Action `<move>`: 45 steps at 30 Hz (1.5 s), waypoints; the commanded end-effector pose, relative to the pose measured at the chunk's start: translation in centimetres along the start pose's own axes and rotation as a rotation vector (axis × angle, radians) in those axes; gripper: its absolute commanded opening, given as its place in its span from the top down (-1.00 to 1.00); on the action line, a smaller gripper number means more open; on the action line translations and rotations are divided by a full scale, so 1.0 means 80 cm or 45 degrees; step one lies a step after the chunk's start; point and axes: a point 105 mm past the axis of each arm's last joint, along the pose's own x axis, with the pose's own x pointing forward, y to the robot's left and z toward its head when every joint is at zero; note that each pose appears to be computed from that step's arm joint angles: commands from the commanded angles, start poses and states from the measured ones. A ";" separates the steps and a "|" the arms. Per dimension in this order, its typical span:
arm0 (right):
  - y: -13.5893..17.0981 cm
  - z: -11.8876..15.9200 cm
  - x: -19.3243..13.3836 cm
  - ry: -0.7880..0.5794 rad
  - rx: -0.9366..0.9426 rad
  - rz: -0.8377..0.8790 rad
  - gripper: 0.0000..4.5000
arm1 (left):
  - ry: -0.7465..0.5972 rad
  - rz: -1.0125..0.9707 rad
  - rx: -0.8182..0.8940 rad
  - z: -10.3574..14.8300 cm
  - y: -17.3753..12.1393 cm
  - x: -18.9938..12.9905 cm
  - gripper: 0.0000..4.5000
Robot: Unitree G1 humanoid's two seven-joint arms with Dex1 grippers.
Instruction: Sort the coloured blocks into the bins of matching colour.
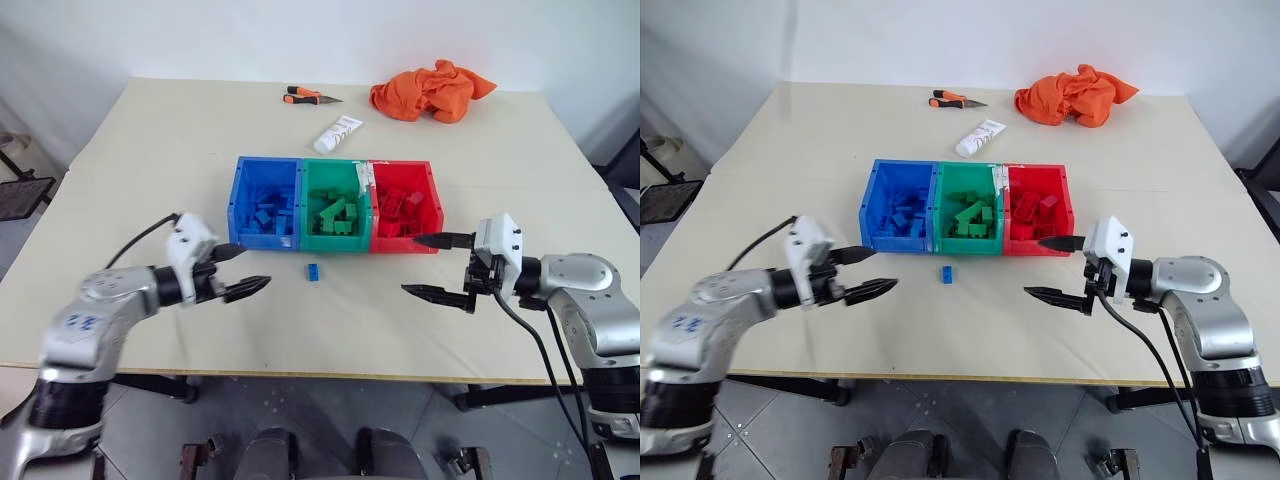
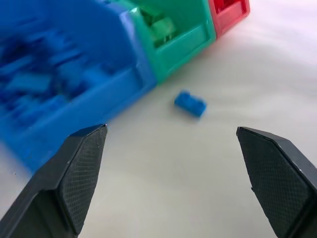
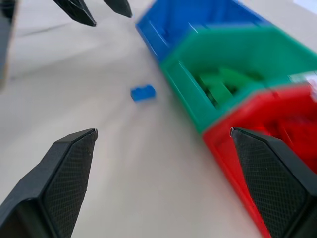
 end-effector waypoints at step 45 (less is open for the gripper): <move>0.009 0.005 -0.003 -0.062 0.020 -0.168 -1.00 | 0.004 -0.115 0.222 -0.017 -0.032 0.173 -0.18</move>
